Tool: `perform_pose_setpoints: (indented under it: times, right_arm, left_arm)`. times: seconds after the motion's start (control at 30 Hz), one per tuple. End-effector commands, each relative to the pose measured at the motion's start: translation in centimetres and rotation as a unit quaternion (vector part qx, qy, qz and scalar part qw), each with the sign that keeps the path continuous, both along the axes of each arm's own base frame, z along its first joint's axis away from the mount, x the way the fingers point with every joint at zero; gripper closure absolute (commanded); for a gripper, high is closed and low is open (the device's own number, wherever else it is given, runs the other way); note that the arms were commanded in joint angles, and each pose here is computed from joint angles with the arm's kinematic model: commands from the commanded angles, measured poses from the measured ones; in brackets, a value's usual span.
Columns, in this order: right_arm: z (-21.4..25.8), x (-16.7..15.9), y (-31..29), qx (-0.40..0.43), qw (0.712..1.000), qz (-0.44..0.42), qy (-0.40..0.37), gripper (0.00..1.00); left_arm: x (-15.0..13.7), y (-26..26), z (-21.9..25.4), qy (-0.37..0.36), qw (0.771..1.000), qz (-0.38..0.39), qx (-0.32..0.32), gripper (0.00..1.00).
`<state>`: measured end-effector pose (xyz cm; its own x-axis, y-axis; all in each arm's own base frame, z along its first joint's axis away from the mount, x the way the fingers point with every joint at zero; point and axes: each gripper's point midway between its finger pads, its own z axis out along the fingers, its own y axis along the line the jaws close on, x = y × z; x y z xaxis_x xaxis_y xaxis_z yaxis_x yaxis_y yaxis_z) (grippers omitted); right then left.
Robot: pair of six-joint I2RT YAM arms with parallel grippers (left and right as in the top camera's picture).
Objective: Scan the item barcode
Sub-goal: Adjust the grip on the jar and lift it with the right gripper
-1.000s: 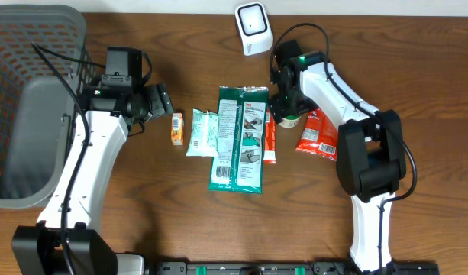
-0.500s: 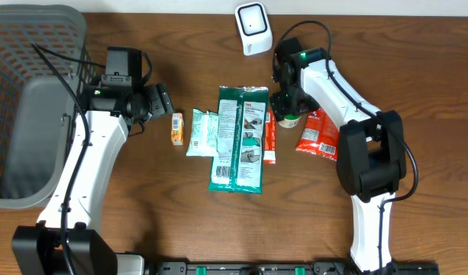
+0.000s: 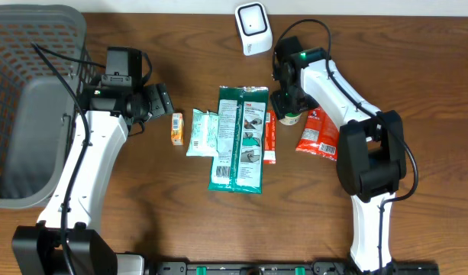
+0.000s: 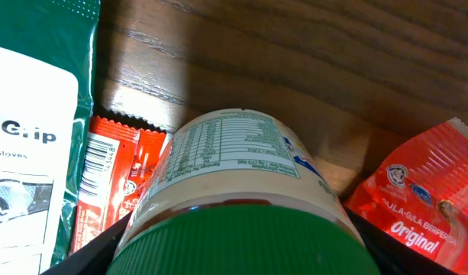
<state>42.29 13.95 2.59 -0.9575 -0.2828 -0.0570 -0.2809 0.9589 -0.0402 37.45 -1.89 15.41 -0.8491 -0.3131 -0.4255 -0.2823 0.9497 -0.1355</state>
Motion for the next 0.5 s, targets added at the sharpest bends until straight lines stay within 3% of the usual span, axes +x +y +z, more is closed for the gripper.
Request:
perform_pose_setpoints:
  times: [0.0,0.13,0.47]
  right_arm:
    - [1.8,1.0,-0.8,-0.007,1.000,0.002,-0.024,0.28]
    - [1.8,0.8,-0.8,-0.006,1.000,-0.015,-0.021,0.24]
    - [0.4,0.5,-0.9,-0.003,0.998,-0.054,-0.022,0.30]
  left_arm:
    - [0.4,0.2,0.8,-0.010,1.000,0.004,0.001,0.12]
    - [0.4,0.2,0.8,-0.010,1.000,0.004,0.001,0.12]
    - [0.4,0.2,0.8,-0.010,1.000,0.004,0.001,0.12]
